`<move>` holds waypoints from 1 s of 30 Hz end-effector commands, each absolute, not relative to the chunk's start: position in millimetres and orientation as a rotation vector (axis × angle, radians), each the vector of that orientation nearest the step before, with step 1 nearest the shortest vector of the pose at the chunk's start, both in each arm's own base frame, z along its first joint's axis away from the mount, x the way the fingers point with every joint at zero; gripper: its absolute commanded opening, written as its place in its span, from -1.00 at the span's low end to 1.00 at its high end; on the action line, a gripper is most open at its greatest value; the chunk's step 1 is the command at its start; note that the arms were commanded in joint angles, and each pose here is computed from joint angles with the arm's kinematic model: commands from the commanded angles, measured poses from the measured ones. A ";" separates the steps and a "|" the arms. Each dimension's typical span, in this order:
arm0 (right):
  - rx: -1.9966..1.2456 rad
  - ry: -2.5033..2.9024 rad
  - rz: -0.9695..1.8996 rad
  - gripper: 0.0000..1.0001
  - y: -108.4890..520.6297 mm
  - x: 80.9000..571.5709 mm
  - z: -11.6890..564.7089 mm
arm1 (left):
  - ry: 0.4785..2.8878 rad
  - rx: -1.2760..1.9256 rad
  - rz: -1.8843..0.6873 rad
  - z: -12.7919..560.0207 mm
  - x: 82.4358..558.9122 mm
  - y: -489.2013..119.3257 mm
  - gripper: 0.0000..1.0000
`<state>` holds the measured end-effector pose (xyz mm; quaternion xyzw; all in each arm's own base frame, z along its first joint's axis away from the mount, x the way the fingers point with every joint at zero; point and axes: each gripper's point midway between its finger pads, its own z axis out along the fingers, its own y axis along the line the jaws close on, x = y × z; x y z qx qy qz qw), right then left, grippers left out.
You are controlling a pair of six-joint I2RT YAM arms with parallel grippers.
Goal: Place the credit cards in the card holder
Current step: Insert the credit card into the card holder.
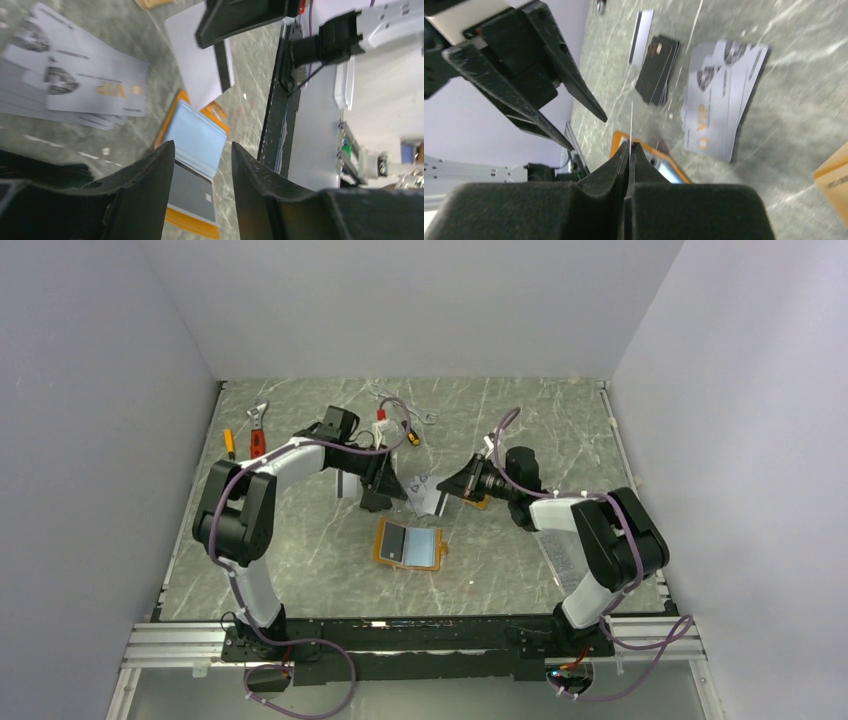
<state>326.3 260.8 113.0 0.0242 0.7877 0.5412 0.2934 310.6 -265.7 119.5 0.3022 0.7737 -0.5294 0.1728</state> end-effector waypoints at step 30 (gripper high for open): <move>0.009 2.301 1.240 -1.00 246.8 238.0 60.6 | 2.533 0.887 -1.221 61.0 236.7 -218.2 -0.20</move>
